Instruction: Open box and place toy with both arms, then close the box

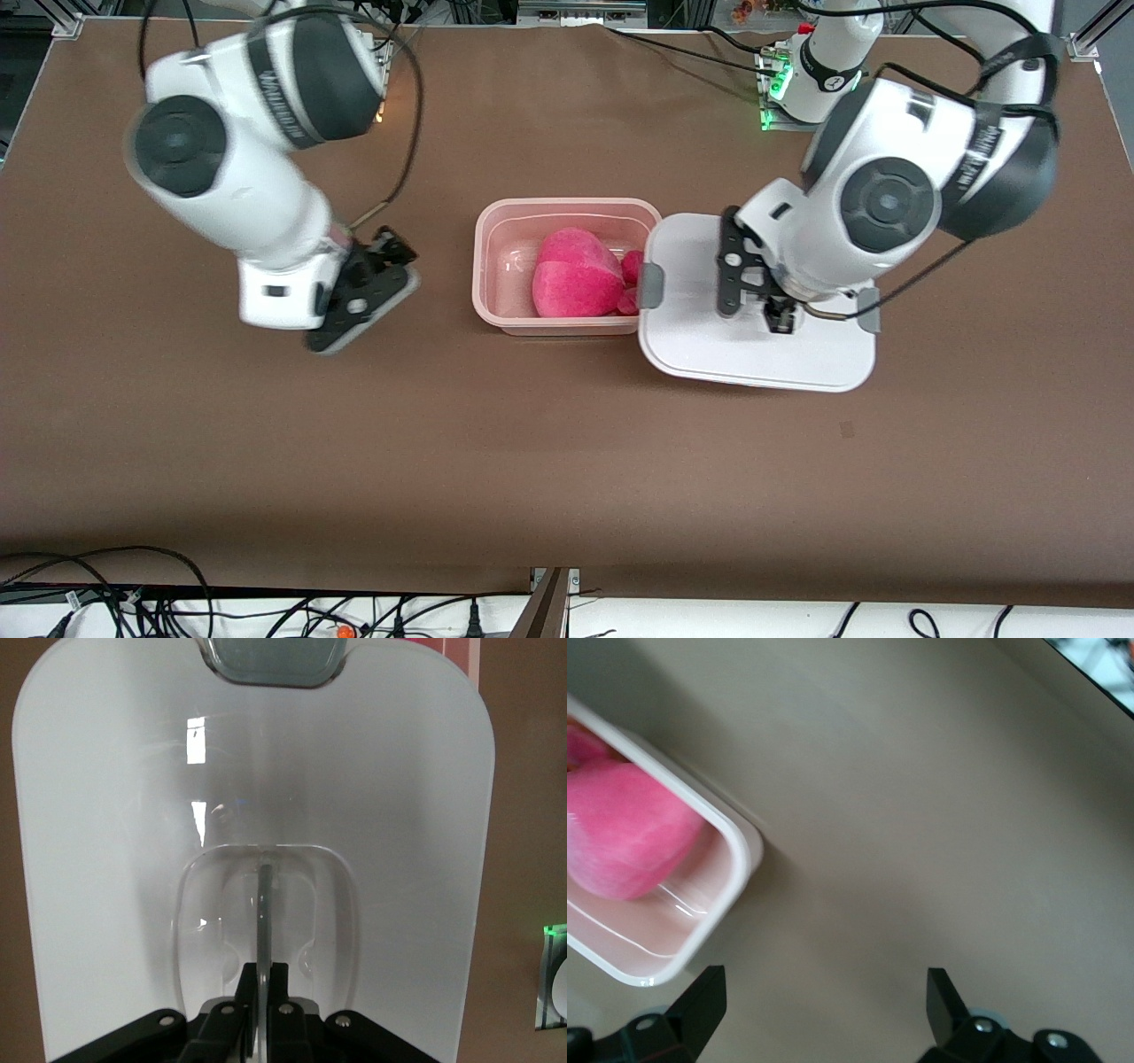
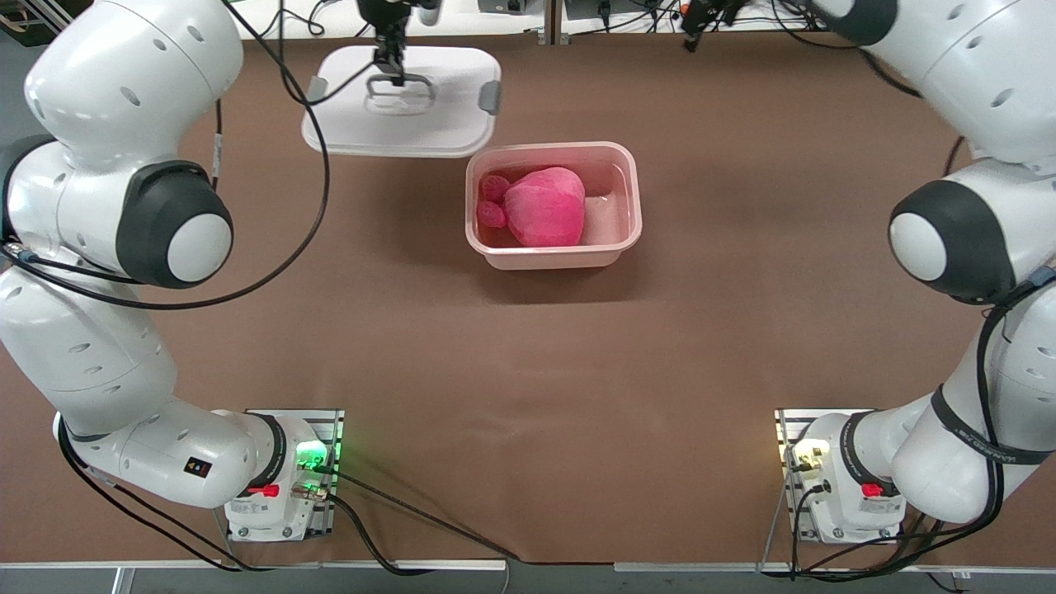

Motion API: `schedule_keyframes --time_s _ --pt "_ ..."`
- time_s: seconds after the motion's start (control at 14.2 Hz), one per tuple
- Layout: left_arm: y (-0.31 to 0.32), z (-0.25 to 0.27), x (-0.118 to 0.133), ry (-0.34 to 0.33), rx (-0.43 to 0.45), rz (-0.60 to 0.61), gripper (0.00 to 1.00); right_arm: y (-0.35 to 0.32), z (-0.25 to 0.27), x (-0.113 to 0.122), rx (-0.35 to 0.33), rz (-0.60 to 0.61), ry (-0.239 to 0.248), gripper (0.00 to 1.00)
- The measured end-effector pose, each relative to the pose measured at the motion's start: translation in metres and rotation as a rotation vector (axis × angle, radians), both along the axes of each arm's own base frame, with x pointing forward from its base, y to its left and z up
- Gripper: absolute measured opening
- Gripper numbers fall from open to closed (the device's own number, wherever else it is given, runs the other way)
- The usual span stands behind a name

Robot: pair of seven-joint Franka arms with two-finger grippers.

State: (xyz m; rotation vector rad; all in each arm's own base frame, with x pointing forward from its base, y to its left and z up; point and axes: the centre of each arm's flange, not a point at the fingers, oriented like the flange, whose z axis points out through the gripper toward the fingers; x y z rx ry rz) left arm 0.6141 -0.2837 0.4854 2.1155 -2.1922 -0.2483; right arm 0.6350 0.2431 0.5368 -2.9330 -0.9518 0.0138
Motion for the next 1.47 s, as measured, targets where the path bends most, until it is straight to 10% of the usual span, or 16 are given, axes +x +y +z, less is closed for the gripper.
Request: schedule_keyframes --time_s 0.63,1.47 --pt "-0.164 -0.049 -0.067 -0.069 -0.011 0.044 0.07 -0.098 0.025 -0.028 0.033 -0.363 0.058 1.00" --pt "-0.222 -0.109 -0.100 -0.058 0.016 0.075 0.07 -0.194 0.021 -0.049 -0.022 -0.449 0.074 1.00"
